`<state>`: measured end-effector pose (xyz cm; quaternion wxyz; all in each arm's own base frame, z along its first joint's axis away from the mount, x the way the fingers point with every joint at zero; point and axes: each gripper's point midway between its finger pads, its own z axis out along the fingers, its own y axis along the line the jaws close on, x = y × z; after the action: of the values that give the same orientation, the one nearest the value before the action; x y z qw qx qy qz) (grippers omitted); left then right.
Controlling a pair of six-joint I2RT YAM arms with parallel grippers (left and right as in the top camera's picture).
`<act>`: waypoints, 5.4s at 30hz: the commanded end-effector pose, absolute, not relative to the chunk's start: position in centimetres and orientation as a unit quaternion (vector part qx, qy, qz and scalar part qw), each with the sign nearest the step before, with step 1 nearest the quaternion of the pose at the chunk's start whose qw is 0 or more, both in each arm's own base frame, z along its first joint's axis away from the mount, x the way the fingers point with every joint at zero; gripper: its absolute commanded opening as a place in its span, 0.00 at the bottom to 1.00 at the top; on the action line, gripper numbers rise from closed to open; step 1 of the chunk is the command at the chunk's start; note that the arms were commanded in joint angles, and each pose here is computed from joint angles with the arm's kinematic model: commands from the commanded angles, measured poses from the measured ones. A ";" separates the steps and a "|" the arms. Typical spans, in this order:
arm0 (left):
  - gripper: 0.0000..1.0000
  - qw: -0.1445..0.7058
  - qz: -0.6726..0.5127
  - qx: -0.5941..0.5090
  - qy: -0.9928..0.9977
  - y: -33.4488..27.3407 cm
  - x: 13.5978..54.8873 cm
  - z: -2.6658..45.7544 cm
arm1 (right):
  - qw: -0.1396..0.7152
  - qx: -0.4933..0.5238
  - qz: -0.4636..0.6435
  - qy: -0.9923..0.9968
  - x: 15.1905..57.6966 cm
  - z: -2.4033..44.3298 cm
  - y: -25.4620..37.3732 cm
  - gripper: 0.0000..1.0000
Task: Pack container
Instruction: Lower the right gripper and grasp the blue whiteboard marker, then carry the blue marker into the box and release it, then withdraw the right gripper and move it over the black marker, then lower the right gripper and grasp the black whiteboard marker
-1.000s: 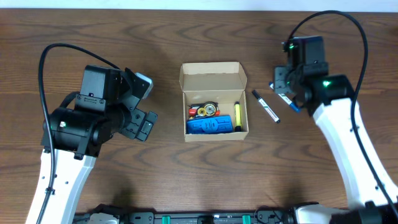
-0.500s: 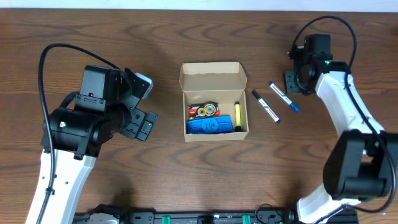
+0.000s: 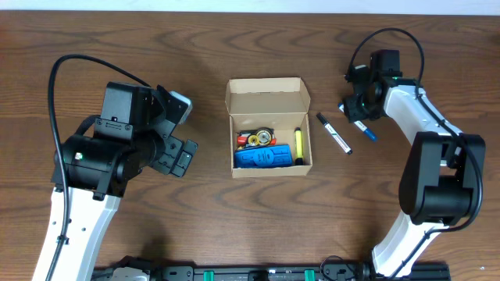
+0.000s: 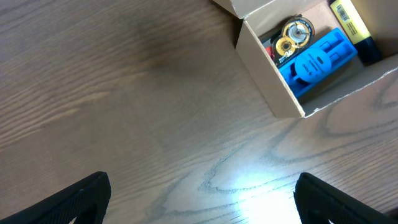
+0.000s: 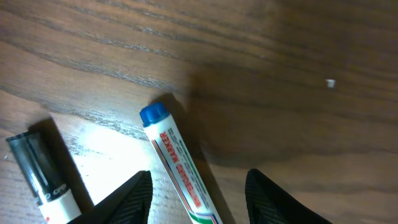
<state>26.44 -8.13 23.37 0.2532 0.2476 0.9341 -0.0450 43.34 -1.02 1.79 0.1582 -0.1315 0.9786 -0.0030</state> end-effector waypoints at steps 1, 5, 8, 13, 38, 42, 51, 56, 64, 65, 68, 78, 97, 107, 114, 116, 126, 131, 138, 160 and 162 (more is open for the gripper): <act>0.95 0.258 -0.042 0.251 0.932 -8.0 26.5 23.8 | 0.152 -0.135 0.007 0.979 43.2 0.8 -1.4 0.50; 0.95 0.258 -0.042 0.251 0.932 -8.0 26.5 23.8 | 0.141 -0.139 0.012 0.980 43.0 -0.2 -1.2 0.48; 0.95 0.258 -0.041 0.251 0.932 -8.0 26.5 23.8 | 0.130 -0.138 0.014 0.982 42.7 -1.0 -1.2 0.45; 0.95 0.258 -0.041 0.251 0.932 -8.0 26.5 23.8 | 0.127 -0.138 0.015 0.982 42.6 -1.3 -1.2 0.37; 0.95 0.258 -0.042 0.251 0.932 -8.0 26.5 23.8 | 0.200 -0.111 0.016 0.973 45.0 7.1 -0.7 0.06; 0.95 0.258 -0.042 0.251 0.932 -8.0 26.5 23.8 | 0.272 -0.133 0.034 0.952 46.4 13.8 1.5 0.07; 0.95 0.258 -0.042 0.251 0.932 -8.0 26.5 23.8 | 0.349 -0.300 0.082 0.884 43.6 22.1 12.4 0.07; 0.95 0.258 -0.041 0.251 0.932 -8.0 26.5 23.8 | 0.304 -0.409 0.117 0.852 39.5 20.7 18.8 0.05; 0.95 0.258 -0.042 0.251 0.932 -8.0 26.5 23.8 | 0.218 -0.536 0.130 0.805 34.2 16.6 24.3 0.10; 0.95 0.258 -0.042 0.251 0.932 -8.0 26.5 23.8 | 0.206 -0.546 0.132 0.802 33.8 15.9 24.6 0.11; 0.95 0.258 -0.041 0.251 0.932 -8.0 26.5 23.8 | 0.170 -0.563 0.137 0.797 32.8 13.7 25.4 0.08; 0.95 0.258 -0.042 0.251 0.932 -8.0 26.5 23.8 | 0.085 -0.615 0.156 0.768 30.1 8.5 27.0 0.09; 0.95 0.258 -0.042 0.251 0.932 -8.0 26.5 23.8 | 0.035 -0.632 0.167 0.756 28.3 6.6 26.8 0.45; 0.95 0.258 -0.042 0.251 0.932 -8.0 26.5 23.8 | 0.105 -0.595 0.160 0.781 31.0 13.3 27.4 0.45; 0.95 0.258 -0.042 0.251 0.932 -8.0 26.5 23.8 | 0.211 -0.519 0.141 0.816 35.2 20.4 23.7 0.46; 0.95 0.258 -0.041 0.251 0.932 -8.0 26.5 23.8 | 0.234 -0.479 0.129 0.836 36.7 21.7 21.4 0.49; 0.95 0.258 -0.042 0.251 0.932 -8.0 26.5 23.8 | 0.205 -0.287 0.076 0.933 40.0 18.9 9.6 0.48; 0.95 0.258 -0.041 0.251 0.932 -8.0 26.5 23.8 | 0.166 -0.233 0.063 0.956 39.1 14.7 7.1 0.48; 0.95 0.258 -0.041 0.251 0.932 -8.0 26.5 23.8 | 0.136 -0.181 0.024 0.974 37.7 8.5 5.2 0.49; 0.95 0.258 -0.042 0.251 0.932 -8.0 26.5 23.8 | 0.166 -0.165 0.011 0.972 35.6 0.1 3.8 0.50; 0.95 0.258 -0.041 0.251 0.932 -8.0 26.5 23.8 | 0.171 -0.162 0.010 0.972 35.6 -0.1 3.5 0.52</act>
<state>26.44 -8.13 23.38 0.2532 0.2475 0.9341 -0.0453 35.99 4.15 0.43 0.1737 -0.1761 0.9689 0.0107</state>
